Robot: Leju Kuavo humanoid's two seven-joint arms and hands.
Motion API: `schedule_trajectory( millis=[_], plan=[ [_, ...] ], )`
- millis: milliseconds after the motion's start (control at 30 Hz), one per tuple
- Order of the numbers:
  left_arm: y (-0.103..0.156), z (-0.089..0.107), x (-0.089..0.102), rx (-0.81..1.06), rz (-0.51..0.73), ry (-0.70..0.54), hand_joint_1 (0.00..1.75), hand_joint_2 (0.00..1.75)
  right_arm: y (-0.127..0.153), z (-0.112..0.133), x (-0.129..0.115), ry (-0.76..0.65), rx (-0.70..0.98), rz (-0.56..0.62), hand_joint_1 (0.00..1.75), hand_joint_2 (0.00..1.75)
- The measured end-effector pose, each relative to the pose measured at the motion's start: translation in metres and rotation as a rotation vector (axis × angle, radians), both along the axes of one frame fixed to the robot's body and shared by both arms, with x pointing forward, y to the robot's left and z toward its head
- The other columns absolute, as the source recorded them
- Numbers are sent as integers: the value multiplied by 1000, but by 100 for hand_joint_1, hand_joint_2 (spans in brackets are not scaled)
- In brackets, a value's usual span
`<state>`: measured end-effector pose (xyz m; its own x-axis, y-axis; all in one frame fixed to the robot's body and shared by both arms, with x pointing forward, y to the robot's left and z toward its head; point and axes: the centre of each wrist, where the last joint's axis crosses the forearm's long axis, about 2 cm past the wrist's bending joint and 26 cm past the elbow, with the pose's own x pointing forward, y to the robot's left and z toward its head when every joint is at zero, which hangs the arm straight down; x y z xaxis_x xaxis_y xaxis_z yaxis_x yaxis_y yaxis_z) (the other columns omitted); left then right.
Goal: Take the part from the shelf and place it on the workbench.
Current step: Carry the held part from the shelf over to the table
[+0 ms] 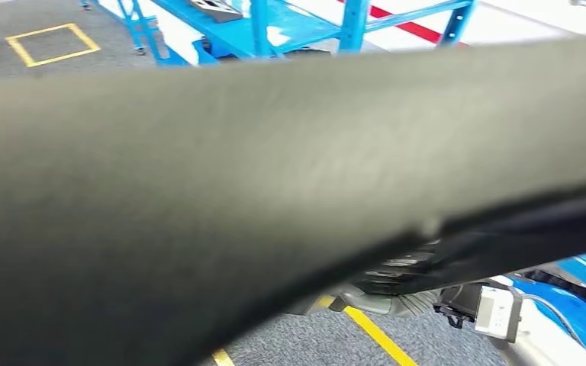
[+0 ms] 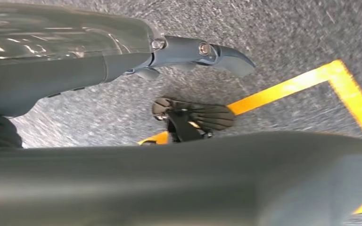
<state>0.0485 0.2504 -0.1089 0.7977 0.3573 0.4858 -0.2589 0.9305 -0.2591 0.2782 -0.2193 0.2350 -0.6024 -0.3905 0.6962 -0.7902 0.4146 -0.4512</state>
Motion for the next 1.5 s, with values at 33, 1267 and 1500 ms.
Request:
schedule_trajectory(
  millis=[33, 1267, 1500],
  plan=[
    [1, 0, 1, 2, 3, -3, 0, 0, 0, 0, 0, 0, 0, 1, 175, 175],
    [43, -4, -16, 112, 16, 301, 0, 0, -1, -11, -6, 3, 88, -23, 175, 175],
    [39, -4, -23, 100, 18, 337, 0, 0, -5, -18, -11, 28, 93, -50, 175, 175]
  ],
)
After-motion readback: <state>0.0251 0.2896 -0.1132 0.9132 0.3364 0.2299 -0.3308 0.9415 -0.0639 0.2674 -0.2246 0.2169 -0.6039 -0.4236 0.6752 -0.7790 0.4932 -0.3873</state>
